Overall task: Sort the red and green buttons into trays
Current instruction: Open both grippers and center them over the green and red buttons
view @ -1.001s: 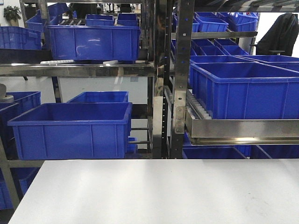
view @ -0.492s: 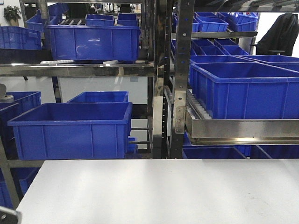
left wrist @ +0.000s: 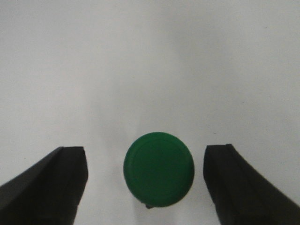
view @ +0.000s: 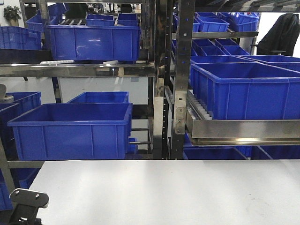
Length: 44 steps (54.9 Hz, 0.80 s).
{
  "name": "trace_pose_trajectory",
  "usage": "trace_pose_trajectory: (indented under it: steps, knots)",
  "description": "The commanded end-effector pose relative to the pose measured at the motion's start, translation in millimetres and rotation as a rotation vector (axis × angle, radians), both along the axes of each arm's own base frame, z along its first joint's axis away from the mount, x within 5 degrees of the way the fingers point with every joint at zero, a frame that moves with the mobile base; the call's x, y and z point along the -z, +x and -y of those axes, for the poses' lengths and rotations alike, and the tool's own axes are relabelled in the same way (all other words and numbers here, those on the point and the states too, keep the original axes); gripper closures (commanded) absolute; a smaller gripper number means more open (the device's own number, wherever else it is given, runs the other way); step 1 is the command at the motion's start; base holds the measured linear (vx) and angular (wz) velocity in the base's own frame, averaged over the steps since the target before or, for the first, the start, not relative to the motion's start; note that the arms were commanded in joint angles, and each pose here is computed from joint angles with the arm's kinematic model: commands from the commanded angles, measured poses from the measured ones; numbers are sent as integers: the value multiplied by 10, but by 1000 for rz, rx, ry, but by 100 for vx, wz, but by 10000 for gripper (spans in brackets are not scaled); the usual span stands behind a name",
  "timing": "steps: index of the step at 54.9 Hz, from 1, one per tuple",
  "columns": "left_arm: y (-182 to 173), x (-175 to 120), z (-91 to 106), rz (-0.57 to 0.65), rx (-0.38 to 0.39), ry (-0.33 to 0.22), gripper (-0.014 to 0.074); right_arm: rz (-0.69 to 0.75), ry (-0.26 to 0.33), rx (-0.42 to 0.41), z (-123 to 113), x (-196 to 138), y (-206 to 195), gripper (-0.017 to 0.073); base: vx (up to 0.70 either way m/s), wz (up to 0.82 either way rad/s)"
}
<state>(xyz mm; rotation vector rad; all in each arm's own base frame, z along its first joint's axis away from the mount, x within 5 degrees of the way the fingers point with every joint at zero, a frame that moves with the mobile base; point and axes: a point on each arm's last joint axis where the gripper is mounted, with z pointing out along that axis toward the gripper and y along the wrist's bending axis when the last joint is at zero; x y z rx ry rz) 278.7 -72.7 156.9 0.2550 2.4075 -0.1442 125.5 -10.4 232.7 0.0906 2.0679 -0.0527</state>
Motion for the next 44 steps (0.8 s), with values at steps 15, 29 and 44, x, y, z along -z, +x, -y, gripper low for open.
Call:
trace_pose_trajectory:
  steps: [15,29,44]
  knots:
    - [116,-26,51,56,-3,-39,4,90,-34,-5,15,-157,61,41,0,0]
    - [147,127,65,27,0,-36,5,62,-16,2,14,-132,50,41,0,0]
    - [182,266,82,15,4,-42,7,11,50,31,9,-86,27,41,0,0]
